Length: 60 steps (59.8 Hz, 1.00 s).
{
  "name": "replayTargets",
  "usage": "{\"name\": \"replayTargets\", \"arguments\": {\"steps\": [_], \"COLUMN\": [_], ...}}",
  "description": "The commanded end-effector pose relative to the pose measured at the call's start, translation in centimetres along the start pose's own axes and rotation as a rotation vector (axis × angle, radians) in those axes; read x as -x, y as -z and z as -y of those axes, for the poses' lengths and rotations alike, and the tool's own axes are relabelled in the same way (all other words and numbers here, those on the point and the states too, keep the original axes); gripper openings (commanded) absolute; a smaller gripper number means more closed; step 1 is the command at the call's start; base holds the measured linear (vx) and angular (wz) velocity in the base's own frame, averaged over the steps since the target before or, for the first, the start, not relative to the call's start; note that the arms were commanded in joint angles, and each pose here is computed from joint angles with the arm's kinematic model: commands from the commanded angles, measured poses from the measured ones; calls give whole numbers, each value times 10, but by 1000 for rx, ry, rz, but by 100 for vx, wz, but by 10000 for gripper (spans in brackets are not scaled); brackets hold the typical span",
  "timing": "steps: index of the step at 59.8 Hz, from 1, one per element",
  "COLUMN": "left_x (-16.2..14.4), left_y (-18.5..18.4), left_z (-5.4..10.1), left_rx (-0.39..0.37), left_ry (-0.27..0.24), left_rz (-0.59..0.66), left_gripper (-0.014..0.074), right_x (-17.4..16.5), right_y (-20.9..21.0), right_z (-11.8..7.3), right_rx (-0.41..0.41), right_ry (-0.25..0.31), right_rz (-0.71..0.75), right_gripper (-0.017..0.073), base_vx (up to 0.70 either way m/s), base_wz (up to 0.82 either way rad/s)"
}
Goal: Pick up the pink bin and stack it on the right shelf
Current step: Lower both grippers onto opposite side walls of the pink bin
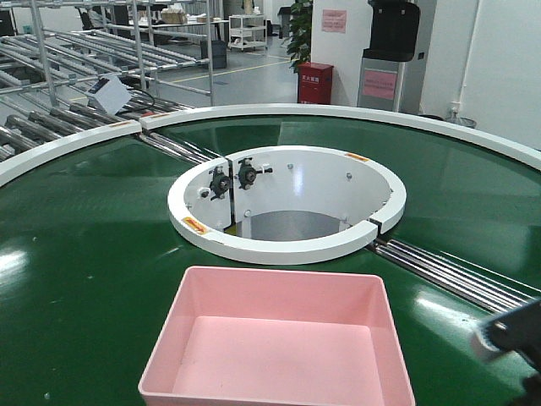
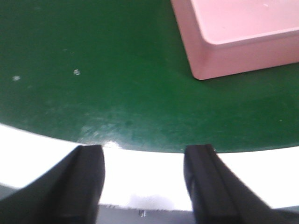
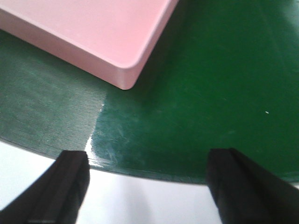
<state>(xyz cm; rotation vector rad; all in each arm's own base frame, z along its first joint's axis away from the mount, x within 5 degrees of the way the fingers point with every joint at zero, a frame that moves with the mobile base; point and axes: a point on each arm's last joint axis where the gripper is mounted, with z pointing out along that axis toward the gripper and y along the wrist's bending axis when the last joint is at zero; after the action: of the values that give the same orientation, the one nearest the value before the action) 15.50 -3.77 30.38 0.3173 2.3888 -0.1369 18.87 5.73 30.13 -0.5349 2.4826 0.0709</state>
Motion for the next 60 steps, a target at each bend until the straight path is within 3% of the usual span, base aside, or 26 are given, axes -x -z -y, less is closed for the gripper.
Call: {"name": "replayTargets", "arguments": {"steps": [1,11,20,36,48,60], "left_x": [35,74,106,155,178,190], "left_y": [-6,-42,-73,-128,-171,-205], "left_z": [5,4,8,26,29,32], "left_rx": [-24,-30,-44,-82,-76,-74], "left_ry": [-20,-16,-54,-93,-6,37], "left_rz": [29,-53,-84,-165,-221,-237], "left_gripper": [561,559,559,559,559,559], "right_x": [30,66,96,141,159,165], "right_y": [-1,-23,-42,-81,-113,-144], "right_z": [2,6,12,31,35,40], "right_rx": [1,16,-3,-78,-90,-102], "right_ry": [7,-90,-123,-256,-307,-371], "right_rz": [26,-138,-221,-237,-242,-266], "right_gripper": [613,578,564,564,564,564], "base_vx": [0,0,0,0,0,0], "base_wz": [0,0,0,0,0,0]}}
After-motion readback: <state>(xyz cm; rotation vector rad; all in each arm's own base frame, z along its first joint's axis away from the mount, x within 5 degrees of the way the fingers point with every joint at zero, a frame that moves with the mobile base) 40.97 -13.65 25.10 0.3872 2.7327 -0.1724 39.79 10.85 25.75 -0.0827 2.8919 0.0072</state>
